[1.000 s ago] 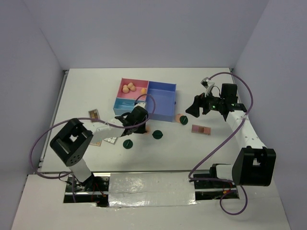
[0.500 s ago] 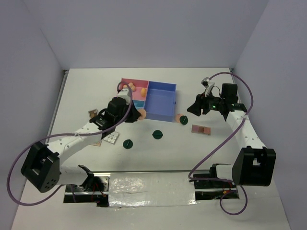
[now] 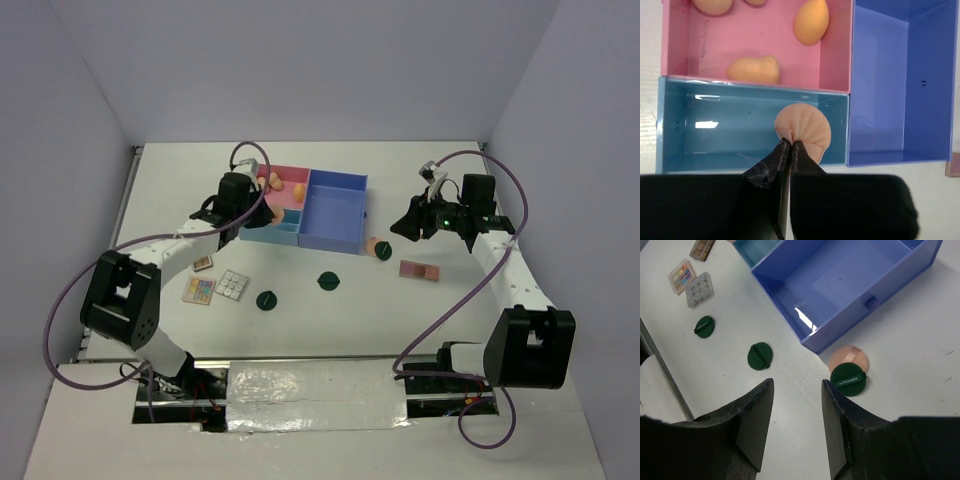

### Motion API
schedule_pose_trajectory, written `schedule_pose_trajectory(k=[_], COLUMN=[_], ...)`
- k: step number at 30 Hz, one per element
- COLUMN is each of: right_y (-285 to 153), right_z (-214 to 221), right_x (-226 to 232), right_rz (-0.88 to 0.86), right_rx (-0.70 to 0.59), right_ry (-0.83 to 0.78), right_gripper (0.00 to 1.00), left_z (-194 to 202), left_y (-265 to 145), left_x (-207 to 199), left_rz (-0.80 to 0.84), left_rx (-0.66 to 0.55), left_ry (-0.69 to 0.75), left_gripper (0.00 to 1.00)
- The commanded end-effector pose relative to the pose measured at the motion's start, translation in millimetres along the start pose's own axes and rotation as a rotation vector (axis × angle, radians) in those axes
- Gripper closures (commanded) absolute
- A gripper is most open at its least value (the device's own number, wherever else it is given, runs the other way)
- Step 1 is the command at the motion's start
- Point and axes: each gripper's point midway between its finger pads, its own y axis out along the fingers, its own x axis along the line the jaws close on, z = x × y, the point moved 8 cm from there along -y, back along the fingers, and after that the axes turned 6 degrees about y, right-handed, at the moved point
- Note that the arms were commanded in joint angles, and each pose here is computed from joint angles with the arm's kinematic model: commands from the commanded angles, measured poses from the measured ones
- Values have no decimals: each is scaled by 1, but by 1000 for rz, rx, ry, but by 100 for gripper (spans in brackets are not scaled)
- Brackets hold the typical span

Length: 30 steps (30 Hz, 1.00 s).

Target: Organize the makeup

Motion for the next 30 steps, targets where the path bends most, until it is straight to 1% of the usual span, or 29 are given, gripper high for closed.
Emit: schedule_pose_trajectory(k=[1,5,7,8,10,11,13,14,17,18,21,24,25,26,27,28,30], right_y=[-5,-4,-3,-3,-2,-2,-1,-1,-1,0,0,4,6,10,14,18,25], right_z=[-12,-12,-13,-13,-13,-13,-12,-11,-9,-9,-8,-4,-3,2,5,10,18], right_x=[4,2,1,0,-1,-1,-3,-4,-6,-6,-11,-18,-19,-25,-25,-27,-38], right_rz=[-3,0,-1,1,2,3,8,17,26,31,56,100,113,149,157,170,230], right_rx=[-51,-45,-42,-41,-37,-34,-27,-24,-14,-10,7,53,72,115,145,181,245], right_ry=[-53,-47,-45,-44,-40,-38,-38,-35,-30,-30,-21,-7,-7,10,8,21,45], right_gripper=[49,47,47,46,45,45,43,43,41,40,39,37,37,35,34,32,27], left_z=[-15,-8,-10,-9,-8,-8,-6,-6,-7,-8,-16,-26,-26,-28,-31,-32,-40], left_y=[10,24,27,30,32,32,33,32,30,29,19,3,-1,-7,-18,-24,-44], left_x=[-4,-1,-1,2,3,3,4,4,3,3,-2,-6,-6,-8,-9,-10,-12], left_rz=[23,9,7,-26,-33,-35,-39,-43,-41,-36,-17,4,7,12,21,26,32], left_rx=[-21,21,22,20,26,27,28,29,24,19,-14,-54,-59,-72,-96,-108,-163], left_ry=[45,59,56,57,54,49,41,38,32,32,26,25,24,21,21,22,16], left_gripper=[100,99,93,92,81,69,60,52,41,41,40,45,52,57,71,79,88])
